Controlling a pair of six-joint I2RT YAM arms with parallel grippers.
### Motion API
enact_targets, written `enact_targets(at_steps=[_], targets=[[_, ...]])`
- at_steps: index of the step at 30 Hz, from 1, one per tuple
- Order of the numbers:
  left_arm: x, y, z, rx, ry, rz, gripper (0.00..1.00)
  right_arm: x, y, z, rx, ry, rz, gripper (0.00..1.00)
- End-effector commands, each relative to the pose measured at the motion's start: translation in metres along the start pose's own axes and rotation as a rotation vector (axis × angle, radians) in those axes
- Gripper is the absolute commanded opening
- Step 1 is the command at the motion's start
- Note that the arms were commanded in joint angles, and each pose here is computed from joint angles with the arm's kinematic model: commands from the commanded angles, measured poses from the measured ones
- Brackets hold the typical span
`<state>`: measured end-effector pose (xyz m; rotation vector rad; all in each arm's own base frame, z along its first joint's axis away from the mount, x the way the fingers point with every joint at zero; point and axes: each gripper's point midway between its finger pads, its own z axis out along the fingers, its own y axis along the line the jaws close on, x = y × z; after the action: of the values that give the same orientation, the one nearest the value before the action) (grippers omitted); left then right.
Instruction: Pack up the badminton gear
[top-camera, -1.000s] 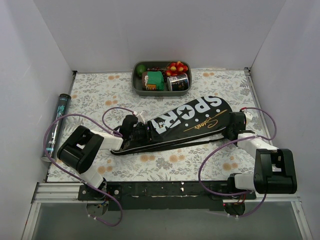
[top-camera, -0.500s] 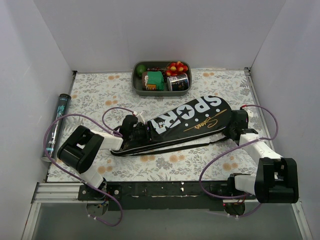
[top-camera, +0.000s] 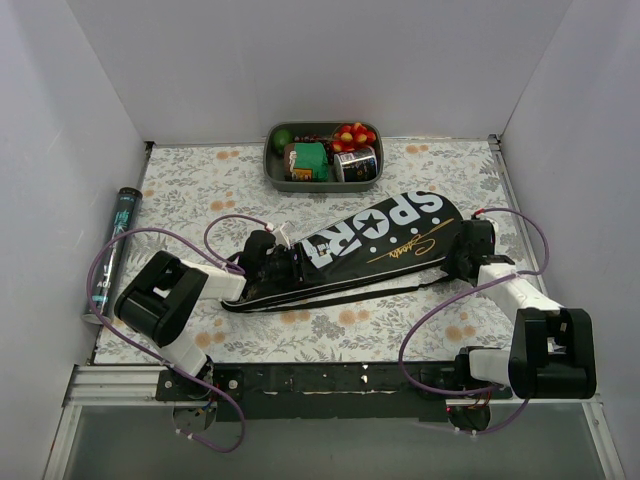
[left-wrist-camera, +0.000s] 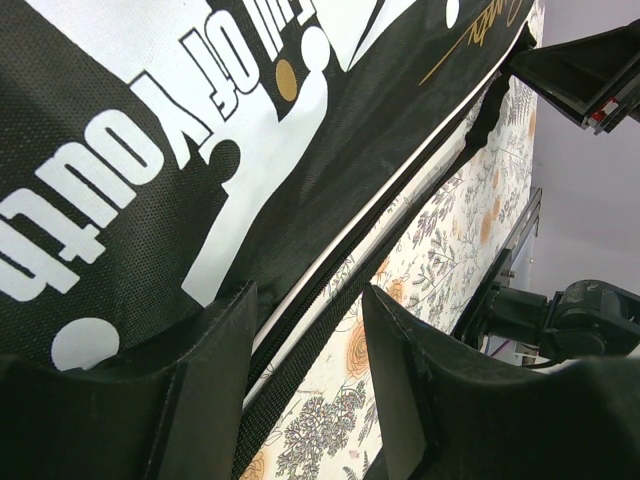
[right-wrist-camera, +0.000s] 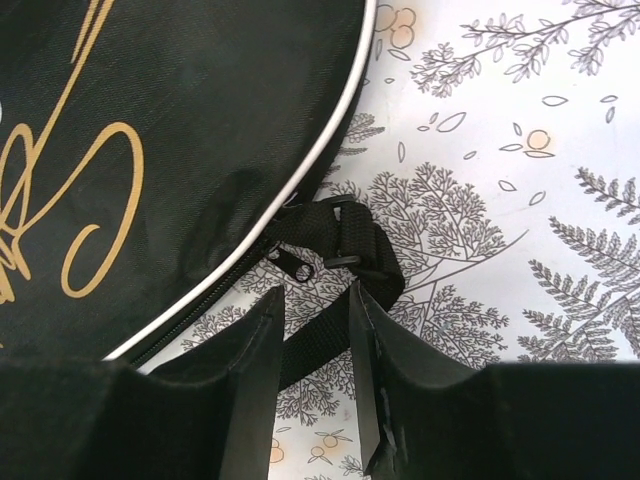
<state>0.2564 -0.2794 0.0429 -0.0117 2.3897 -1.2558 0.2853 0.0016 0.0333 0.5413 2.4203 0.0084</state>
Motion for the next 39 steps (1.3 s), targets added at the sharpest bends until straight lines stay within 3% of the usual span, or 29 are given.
enact_targets(at_steps=[1, 14, 24, 39], targets=[[0.013, 0.018, -0.003, -0.056, 0.034, -0.008, 0.46, -0.02, 0.015, -0.003, -0.066, -0.033, -0.038, 0.4], [0.015, 0.021, -0.001, -0.059, 0.042, -0.012, 0.46, -0.026, 0.027, 0.0, -0.028, -0.068, -0.157, 0.36], [0.015, 0.02, -0.001, -0.054, 0.046, -0.006, 0.46, -0.027, 0.023, 0.0, 0.13, -0.078, -0.304, 0.36], [0.016, 0.02, 0.0, -0.048, 0.048, -0.005, 0.46, -0.009, 0.027, -0.004, 0.08, -0.029, -0.335, 0.35]])
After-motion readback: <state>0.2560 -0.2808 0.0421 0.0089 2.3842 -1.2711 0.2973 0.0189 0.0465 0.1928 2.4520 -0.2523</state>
